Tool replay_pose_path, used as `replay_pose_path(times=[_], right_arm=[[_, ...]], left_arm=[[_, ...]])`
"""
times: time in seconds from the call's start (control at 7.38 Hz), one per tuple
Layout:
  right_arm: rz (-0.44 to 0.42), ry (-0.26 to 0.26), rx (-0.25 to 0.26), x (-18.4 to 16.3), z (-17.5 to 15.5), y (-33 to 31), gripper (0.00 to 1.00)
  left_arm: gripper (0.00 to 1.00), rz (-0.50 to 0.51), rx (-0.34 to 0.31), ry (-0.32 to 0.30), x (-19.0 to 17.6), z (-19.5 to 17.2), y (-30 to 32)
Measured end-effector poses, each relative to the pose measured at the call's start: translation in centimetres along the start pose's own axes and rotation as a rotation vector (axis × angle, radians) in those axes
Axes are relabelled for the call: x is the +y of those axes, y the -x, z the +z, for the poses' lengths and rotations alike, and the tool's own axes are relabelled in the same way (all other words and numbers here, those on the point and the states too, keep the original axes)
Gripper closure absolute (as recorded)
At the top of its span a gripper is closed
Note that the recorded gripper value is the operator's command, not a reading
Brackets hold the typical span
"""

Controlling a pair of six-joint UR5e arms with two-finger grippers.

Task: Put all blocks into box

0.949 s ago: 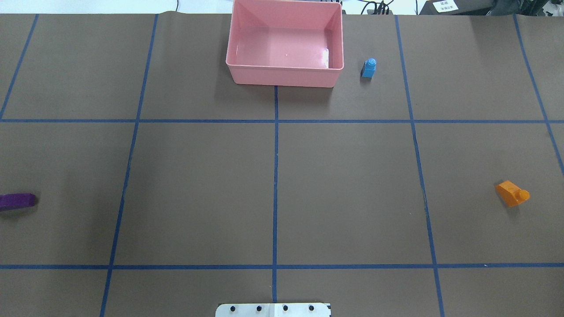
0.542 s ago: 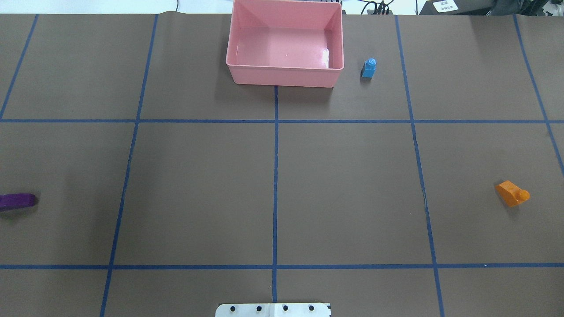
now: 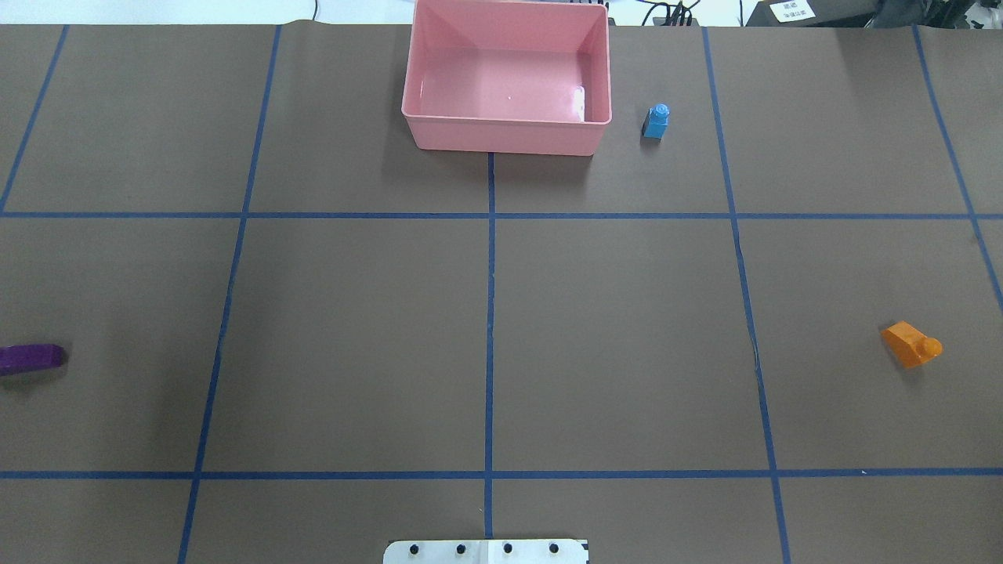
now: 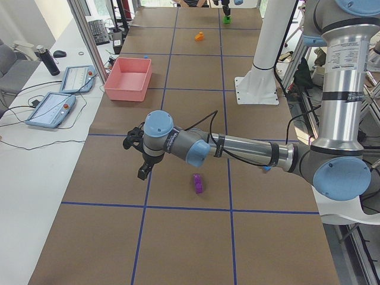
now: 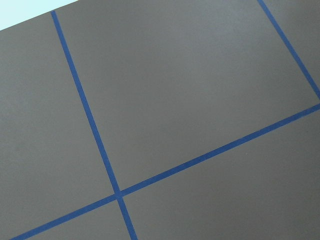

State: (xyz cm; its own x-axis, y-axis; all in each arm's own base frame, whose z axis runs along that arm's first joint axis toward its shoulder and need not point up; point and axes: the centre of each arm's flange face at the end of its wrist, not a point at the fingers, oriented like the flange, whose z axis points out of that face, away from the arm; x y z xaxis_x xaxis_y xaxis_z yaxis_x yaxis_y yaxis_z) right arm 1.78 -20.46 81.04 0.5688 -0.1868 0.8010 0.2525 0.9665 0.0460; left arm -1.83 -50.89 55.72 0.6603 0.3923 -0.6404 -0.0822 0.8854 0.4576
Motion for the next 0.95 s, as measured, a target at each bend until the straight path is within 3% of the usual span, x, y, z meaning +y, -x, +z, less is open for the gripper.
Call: replay_pose_path(times=[0.27, 0.54, 0.81, 0.95], right_arm=[[0.157, -0.125, -0.025, -10.8, -4.6, 4.9, 1.0], [0.241, -0.214, -0.055, -21.5, -8.4, 9.8, 1.0], [0.288, -0.248, -0.066, -31.3, -11.3, 15.4, 1.0], [0.282, -0.247, -0.051, -35.0, -12.0, 18.4, 1.0]], left_arm=[[0.0, -0.01, 0.11, -0.002, 3.9, 1.1, -1.1], [0.0, 0.008, 0.235, 0.009, 4.9, 3.1, -7.8], [0.01, 0.031, 0.304, 0.053, 4.6, 4.1, -15.5], [0.01, 0.085, 0.294, 0.076, 4.9, 5.5, -19.5]])
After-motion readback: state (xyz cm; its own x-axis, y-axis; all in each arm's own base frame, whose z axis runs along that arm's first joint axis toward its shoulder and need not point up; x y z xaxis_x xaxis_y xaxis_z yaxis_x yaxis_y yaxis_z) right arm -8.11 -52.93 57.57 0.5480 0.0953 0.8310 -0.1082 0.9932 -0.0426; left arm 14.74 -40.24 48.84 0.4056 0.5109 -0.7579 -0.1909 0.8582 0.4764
